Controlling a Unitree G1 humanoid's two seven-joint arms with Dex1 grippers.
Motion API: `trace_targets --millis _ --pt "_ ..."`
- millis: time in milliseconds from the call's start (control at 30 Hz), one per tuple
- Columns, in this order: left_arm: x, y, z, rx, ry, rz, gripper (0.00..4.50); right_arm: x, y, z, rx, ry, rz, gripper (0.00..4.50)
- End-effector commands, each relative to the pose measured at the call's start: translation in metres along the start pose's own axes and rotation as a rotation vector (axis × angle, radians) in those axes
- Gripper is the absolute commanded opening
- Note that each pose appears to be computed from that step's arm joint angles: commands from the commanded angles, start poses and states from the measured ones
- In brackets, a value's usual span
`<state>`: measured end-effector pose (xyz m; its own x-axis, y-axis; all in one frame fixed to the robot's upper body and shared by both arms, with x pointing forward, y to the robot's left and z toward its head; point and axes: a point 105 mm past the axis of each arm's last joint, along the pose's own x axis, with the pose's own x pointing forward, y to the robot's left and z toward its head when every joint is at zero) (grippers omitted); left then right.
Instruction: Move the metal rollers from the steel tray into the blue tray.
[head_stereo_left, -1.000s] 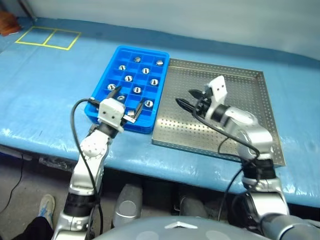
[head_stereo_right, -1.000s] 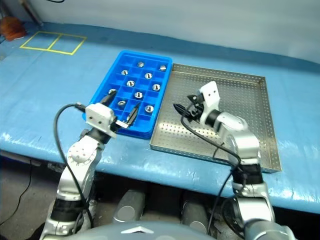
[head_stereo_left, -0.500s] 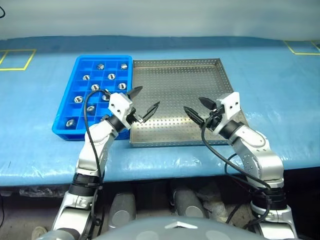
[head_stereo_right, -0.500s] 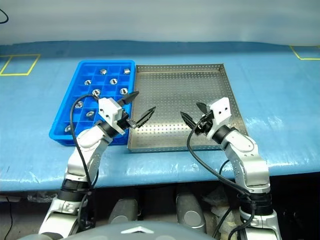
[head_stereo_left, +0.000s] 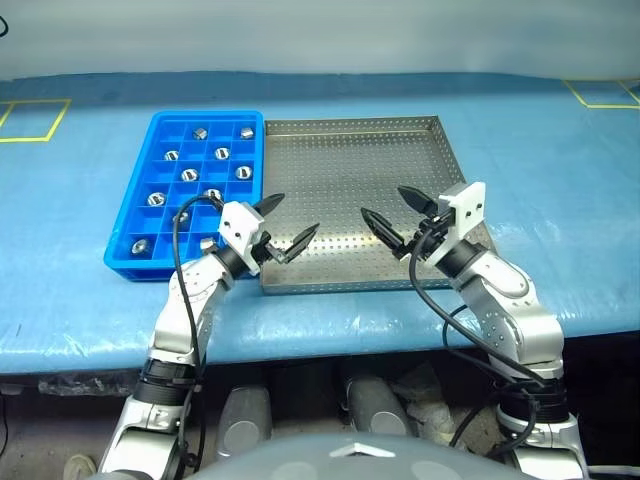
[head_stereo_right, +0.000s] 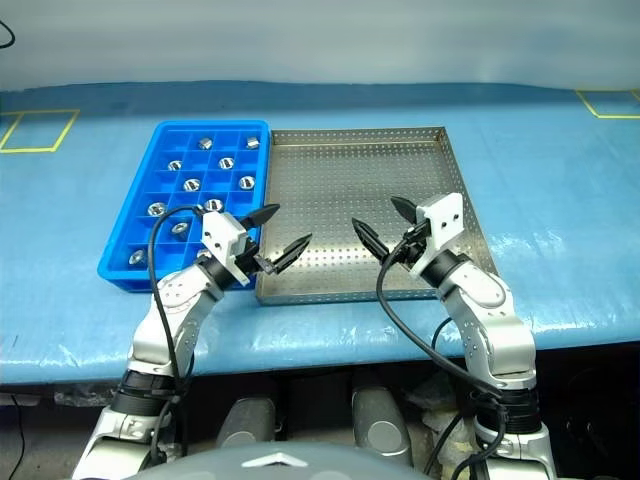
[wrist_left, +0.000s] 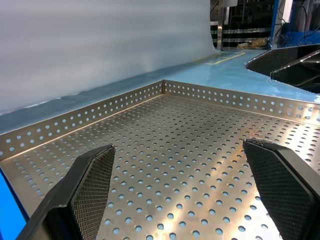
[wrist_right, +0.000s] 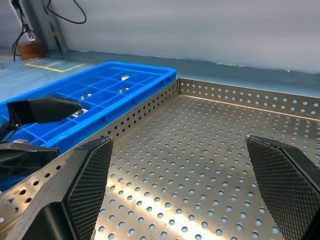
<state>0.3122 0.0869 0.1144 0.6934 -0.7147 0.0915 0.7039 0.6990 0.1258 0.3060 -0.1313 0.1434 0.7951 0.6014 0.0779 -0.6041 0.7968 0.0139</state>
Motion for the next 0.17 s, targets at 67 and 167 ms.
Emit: trace_targets --millis 67,167 --pt "0.0012 -0.0026 0.0178 0.034 -0.053 -0.01 4.5 -0.0007 -0.0005 0.0177 -0.047 -0.062 0.004 4.48" --pt "0.001 -0.0021 0.018 0.04 -0.052 -0.005 4.5 -0.0005 -0.0004 0.0171 -0.052 -0.057 0.006 4.48"
